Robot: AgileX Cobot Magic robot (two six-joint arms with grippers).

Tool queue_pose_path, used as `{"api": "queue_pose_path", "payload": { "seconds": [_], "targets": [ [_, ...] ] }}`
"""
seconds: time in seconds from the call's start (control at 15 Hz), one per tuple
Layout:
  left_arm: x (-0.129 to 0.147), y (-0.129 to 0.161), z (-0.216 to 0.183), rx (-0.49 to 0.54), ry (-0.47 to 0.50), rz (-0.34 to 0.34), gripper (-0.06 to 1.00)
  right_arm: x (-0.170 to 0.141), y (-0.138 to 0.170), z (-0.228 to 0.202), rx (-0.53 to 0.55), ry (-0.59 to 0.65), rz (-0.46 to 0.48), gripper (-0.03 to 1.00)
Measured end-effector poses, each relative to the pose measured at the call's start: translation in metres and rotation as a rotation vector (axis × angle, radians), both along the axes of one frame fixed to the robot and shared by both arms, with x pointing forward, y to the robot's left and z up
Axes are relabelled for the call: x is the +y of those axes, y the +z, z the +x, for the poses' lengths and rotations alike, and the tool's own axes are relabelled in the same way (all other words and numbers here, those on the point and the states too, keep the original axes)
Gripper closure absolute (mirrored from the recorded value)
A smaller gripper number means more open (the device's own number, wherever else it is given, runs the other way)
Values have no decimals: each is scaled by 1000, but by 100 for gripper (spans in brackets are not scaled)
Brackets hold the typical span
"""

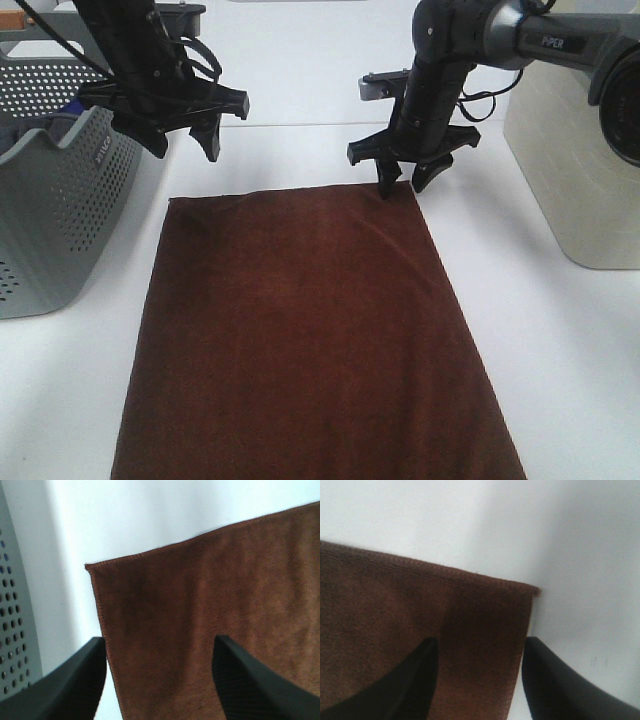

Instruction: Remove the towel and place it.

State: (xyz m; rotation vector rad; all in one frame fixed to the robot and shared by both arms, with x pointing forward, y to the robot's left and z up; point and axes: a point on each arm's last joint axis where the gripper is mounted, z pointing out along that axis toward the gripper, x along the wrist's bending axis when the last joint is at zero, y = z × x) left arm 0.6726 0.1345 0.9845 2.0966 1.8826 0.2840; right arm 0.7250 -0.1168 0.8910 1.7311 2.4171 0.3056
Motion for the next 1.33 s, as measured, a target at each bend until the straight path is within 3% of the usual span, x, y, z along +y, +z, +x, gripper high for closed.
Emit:
{"api": "queue_pose_path", "payload": {
  "seconds": [0.2, 0.33, 0.4, 0.53, 0.6, 0.93, 1.07, 1.33],
  "targets": [
    [0, 0, 0, 2, 0, 1, 35, -2, -13, 2, 0, 1, -33, 51],
    [0, 0, 0, 2, 0, 1, 35, -2, -13, 3, -11, -6, -32, 60],
    [0, 0, 0, 2, 0, 1, 35, -2, -14, 3, -11, -9, -30, 67],
    [0, 0, 0, 3, 0, 1, 35, -1, -13, 4, -16, -12, -26, 91],
    [0, 0, 0, 2, 0, 1, 35, -2, -11, 5, -17, -11, -33, 97],
    [-2, -12, 4, 5, -1, 2, 35, -26, 11, 18, -8, -56, -78, 97],
    [-5, -33, 11, 12, -3, 4, 35, -42, 12, 21, 7, -90, -80, 97],
    [-12, -74, 31, 29, -3, 10, 35, -44, 12, 22, 17, -101, -60, 97]
  ]
}}
